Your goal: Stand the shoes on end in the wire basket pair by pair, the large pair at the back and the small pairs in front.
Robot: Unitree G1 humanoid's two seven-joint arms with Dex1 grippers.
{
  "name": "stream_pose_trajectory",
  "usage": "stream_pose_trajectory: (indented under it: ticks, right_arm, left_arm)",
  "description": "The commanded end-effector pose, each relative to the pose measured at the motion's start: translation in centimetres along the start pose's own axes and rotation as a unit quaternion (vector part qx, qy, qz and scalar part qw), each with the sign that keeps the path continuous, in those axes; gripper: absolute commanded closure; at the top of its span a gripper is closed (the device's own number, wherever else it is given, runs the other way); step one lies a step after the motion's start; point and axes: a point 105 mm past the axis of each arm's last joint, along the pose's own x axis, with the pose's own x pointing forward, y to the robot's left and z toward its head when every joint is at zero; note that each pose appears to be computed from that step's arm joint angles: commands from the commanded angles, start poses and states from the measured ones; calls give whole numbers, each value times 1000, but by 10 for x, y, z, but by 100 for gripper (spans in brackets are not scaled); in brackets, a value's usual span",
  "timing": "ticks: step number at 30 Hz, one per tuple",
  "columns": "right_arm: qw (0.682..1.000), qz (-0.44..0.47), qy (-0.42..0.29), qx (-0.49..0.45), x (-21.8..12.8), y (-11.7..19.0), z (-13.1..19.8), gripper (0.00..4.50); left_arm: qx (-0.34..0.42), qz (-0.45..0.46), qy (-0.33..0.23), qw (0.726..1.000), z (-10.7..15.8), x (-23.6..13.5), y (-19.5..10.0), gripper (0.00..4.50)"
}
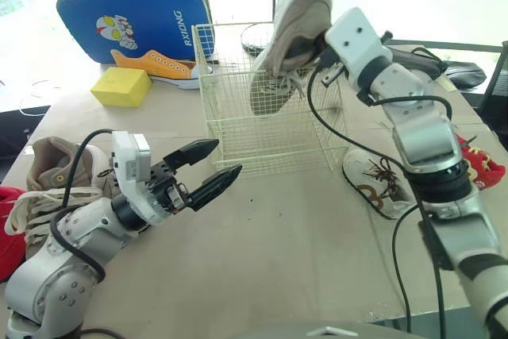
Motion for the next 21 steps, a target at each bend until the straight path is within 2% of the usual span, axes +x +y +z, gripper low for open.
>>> stream_pose_trajectory:
  ticks: [1,3,7,16,18,20,21]
  right_arm:
    - [997,28,-37,-69,4,3,19,443]
    - [996,48,-27,-69,6,9,12,443]
    - [985,155,34,-68,-2,51,-22,443]
    - [985,149,38,-75,-1,46,-25,443]
    - [990,125,29,-51,0,33,-22,374]
    - [994,105,20,-29,1,22,-18,332]
    - [996,88,15,-14,0,15,-16,272]
  left_arm:
    - [11,-3,-11,1000,5,-1,0,0]
    - [10,-3,-12,1000,4,-1,0,0]
    - [9,-3,-13,1000,3,0,-1,0]
    - [8,4,-15,1000,2,-3,-2,0]
    - [7,5,-15,1000,1,-4,-2,0]
    - [7,5,-15,1000,1,-4,-2,0]
    - [7,6,-15,1000,1,-4,-1,0]
